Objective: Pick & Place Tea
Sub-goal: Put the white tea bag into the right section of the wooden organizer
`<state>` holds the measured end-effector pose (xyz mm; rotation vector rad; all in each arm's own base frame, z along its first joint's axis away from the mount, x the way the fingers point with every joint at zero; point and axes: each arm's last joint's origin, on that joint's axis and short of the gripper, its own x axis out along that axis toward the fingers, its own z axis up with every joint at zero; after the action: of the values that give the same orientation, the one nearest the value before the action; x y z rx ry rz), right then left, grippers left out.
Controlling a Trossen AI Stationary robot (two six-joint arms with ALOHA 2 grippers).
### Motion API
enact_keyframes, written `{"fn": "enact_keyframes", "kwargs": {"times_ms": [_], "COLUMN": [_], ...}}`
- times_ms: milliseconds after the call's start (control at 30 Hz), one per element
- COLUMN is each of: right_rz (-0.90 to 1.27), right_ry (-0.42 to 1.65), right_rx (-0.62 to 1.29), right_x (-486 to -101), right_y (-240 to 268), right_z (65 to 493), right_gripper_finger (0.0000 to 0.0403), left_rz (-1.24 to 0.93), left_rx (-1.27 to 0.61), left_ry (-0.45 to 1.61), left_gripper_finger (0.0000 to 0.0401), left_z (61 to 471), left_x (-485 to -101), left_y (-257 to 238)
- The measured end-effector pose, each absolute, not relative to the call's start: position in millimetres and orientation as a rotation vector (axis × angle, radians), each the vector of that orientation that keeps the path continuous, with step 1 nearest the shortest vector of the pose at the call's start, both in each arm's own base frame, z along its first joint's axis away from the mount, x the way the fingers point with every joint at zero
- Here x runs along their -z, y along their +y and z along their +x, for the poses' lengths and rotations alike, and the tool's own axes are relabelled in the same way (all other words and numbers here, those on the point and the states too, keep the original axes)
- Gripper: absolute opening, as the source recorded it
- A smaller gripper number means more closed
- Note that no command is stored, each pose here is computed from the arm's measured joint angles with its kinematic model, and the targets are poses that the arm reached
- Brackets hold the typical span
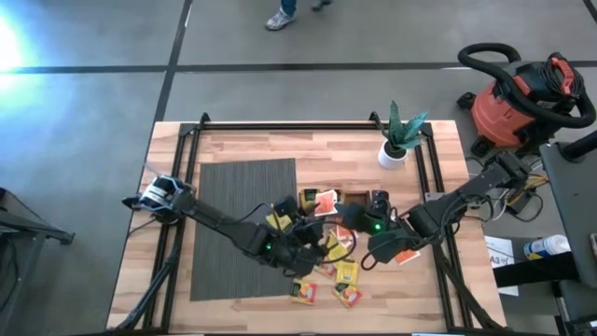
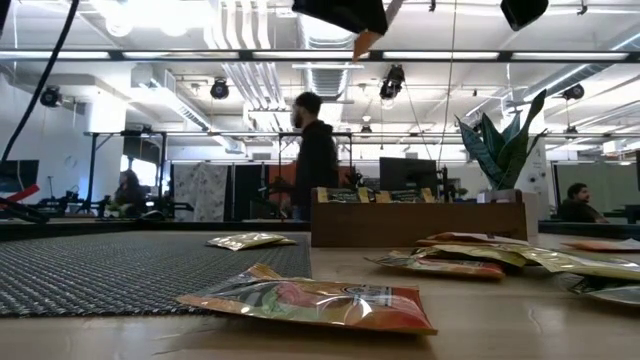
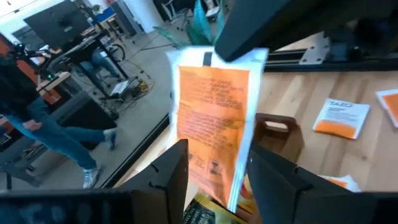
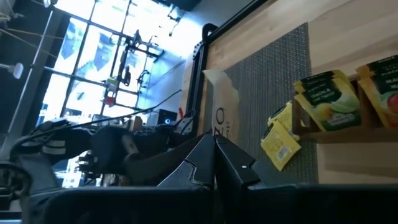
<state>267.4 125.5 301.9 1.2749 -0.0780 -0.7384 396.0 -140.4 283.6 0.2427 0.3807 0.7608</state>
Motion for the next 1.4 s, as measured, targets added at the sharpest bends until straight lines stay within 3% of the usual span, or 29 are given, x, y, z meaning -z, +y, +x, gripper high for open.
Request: {"fn": "enact_keyframes", "kwargs": {"times_ms": [500,667,967,1400], "right_rz": [1.29,1.279,1.265,0.924], "right_ry": [-0.061,-0.056,-0.047,0.278], "right_rx": [0.711,0.709,0.699,0.561], "right_x": [-303.5,-303.6,-304.3,-312.3], "right_y": [127.1,127.2,127.6,140.3], "right_z": [268.9,269.0,269.6,233.5], "right_gripper_finger": [0.0008,0.0009,0.0009,0.0031], "left_rz": [0.244,0.253,0.254,0.202], "left_rx": [-0.8,-0.799,-0.795,-0.67], "left_ry": [0.371,0.374,0.374,0.424], "left_gripper_finger": [0.015,0.0116,0.0011,0.0005], "left_z": [399.4,399.4,399.5,399.7], "left_x": [-280.8,-280.9,-281.1,-276.9], "left_y": [-130.7,-130.6,-131.0,-134.6]}}
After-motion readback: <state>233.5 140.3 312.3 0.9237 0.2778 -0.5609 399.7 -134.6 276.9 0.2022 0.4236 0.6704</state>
